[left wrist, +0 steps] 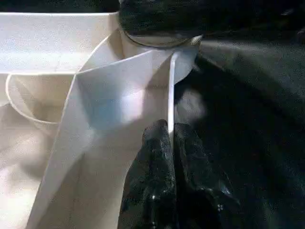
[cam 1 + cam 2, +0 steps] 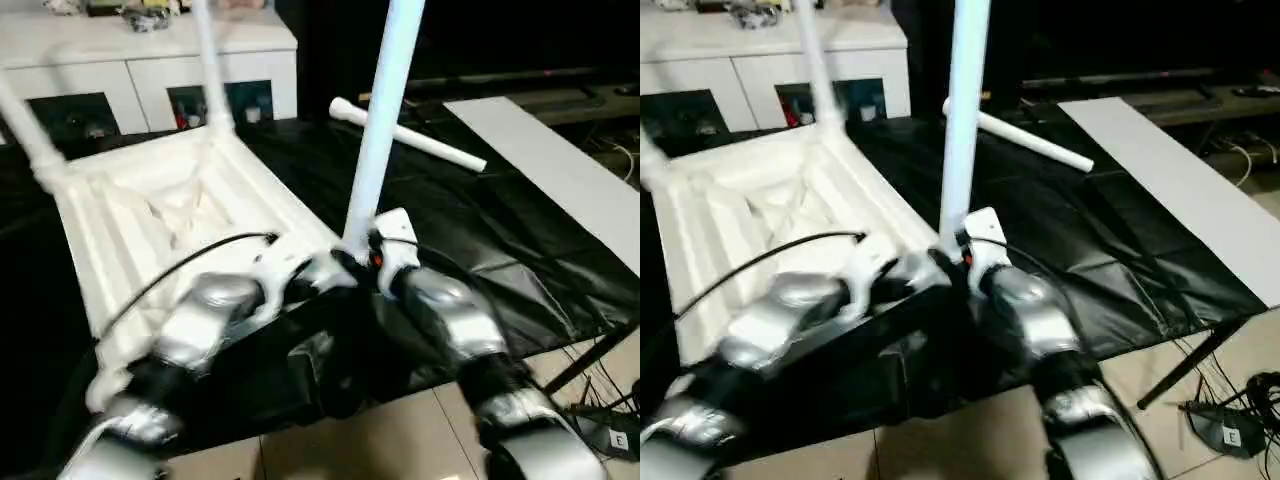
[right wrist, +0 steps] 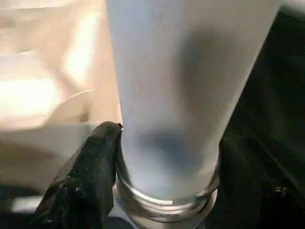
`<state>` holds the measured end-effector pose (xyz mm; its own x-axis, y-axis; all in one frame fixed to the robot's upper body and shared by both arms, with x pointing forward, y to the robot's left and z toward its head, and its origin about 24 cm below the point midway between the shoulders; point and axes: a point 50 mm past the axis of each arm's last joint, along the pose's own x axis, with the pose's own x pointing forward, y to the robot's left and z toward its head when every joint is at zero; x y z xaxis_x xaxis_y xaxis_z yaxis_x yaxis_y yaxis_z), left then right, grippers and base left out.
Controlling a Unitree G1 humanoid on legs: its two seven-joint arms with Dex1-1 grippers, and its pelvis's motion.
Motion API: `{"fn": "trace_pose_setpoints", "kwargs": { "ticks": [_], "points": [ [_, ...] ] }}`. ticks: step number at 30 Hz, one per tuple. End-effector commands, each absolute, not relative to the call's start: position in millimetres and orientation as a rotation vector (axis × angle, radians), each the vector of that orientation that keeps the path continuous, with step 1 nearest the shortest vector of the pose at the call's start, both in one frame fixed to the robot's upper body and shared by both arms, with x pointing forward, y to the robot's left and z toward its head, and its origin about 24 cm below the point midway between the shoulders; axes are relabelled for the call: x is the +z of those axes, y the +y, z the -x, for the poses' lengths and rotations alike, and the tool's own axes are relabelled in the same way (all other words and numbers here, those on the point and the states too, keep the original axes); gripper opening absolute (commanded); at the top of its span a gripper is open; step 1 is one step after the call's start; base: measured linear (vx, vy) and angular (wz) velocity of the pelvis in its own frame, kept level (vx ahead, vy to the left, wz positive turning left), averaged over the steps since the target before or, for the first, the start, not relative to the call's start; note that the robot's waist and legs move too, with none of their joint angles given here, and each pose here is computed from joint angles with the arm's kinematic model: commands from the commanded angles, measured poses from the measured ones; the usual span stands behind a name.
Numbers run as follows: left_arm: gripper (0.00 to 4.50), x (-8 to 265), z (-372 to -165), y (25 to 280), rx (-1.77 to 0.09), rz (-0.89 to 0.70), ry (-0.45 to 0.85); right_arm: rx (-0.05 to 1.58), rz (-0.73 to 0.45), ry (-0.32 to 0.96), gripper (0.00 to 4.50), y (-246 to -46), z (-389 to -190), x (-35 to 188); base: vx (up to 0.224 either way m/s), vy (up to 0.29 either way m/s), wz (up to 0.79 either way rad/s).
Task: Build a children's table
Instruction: Rotate leg to tighten
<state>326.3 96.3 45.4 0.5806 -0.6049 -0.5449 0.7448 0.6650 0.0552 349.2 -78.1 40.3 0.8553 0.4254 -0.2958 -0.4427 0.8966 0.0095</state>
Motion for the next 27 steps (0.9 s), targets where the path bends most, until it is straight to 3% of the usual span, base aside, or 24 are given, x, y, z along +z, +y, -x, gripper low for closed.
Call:
{"fn": "trace_pose_setpoints", "kwargs": {
  "ticks": [1,2,6,7,9,14,16,21,27],
  "points": [
    [0.0,40.9,-331.3,99.1,-0.717,-0.307,0.541,0.424,0.084,0.422,2.69,-72.7,-339.3,14.2,0.0,0.0,0.0],
    [0.0,40.1,-333.0,96.8,-0.707,-0.329,0.537,0.429,0.12,0.415,2.69,-63.4,-340.0,14.8,0.0,0.0,0.0],
    [0.0,41.3,-332.9,95.1,-0.721,-0.33,0.53,0.476,0.048,0.379,2.69,-55.3,-340.2,20.1,0.0,0.0,0.0],
    [0.0,41.9,-333.0,94.4,-0.727,-0.33,0.528,0.49,0.016,0.364,3.39,-53.7,-340.3,22.6,0.0,0.0,0.0],
    [0.0,44.7,-330.9,96.8,-0.773,-0.34,0.512,0.541,-0.01,0.316,3.39,-54.5,-342.2,31.1,0.0,0.0,0.0],
    [0.0,47.0,-323.3,107.0,-0.876,-0.381,0.495,0.684,-0.016,0.276,3.88,-62.1,-343.2,41.4,0.0,0.0,0.0],
    [0.0,48.4,-315.5,117.1,-0.961,-0.383,0.487,0.826,0.062,0.259,3.88,-75.3,-339.2,45.0,0.0,0.0,0.0],
    [0.0,55.9,-296.7,130.3,-1.173,-0.379,0.457,1.076,0.121,0.255,3.88,-98.7,-327.1,52.1,0.0,0.0,0.0],
    [0.0,60.0,-278.5,145.7,-1.309,-0.367,0.525,1.23,0.222,0.295,3.88,-117.2,-319.4,53.7,0.0,0.0,0.0]
  ]
}}
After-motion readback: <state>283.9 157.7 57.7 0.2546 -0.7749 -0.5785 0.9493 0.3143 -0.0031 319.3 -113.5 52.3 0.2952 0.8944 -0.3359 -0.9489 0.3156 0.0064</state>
